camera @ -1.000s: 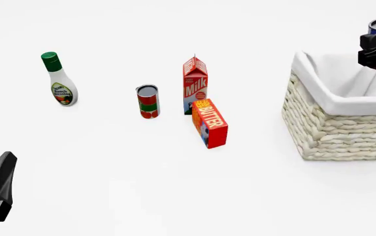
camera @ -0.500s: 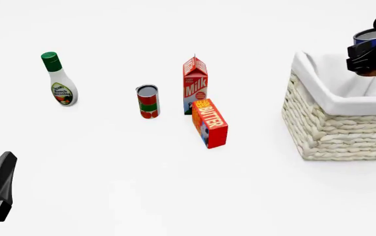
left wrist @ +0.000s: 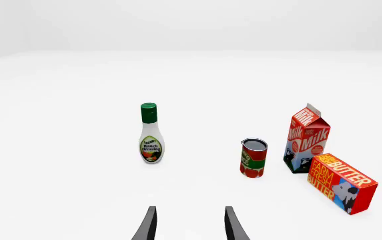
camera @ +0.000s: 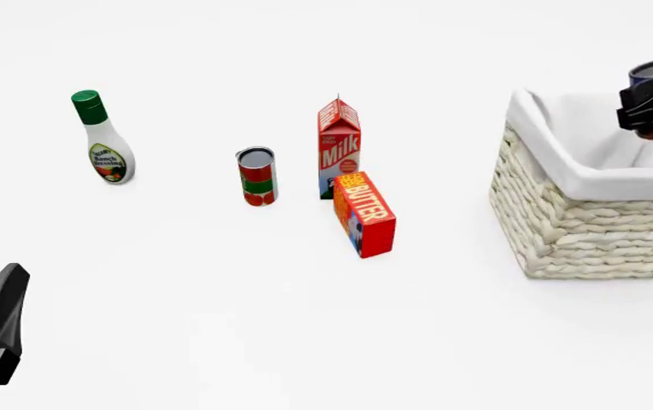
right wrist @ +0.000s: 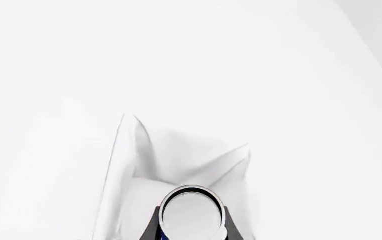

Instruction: Pick the alphabet soup and place it in the basket.

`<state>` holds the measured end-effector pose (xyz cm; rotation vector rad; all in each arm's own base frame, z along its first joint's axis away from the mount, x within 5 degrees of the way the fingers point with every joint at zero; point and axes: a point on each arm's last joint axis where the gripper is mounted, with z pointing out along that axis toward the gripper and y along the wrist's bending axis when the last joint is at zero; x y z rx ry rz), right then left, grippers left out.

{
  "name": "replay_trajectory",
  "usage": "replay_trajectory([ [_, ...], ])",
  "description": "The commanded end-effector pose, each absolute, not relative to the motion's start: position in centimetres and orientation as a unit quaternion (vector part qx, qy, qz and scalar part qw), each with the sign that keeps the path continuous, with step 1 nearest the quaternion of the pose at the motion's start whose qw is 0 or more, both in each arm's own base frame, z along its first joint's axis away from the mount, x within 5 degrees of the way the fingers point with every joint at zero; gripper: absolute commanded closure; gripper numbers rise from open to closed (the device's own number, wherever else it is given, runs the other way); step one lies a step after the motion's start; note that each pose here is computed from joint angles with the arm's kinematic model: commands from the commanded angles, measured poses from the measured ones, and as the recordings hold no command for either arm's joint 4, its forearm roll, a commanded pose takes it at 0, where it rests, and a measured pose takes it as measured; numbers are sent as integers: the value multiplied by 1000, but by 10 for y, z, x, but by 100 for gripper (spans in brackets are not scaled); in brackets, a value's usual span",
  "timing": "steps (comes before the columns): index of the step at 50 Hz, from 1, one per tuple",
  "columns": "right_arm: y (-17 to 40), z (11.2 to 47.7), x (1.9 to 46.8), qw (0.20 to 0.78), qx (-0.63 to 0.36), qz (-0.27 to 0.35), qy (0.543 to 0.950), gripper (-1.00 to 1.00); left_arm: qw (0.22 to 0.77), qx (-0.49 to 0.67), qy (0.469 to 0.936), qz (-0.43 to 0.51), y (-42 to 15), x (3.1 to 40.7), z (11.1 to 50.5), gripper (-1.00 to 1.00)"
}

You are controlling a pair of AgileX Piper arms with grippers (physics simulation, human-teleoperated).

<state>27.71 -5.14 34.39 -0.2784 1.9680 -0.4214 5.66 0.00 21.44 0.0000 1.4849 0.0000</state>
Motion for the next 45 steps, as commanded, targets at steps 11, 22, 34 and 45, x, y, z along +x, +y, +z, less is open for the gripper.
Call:
replay_trajectory([
  [11,-60,338,288,511,-115,-183,832,100,737,0,676,0,0,57,214,-100],
  [22,-62,327,296,494,-128,-186,840,100,737,0,676,0,0,57,214,-100],
  [34,-65,319,301,485,-131,-186,845,100,737,0,676,0,0,57,214,-100],
  [45,-65,314,304,480,-132,-184,847,100,737,0,676,0,0,57,214,-100],
])
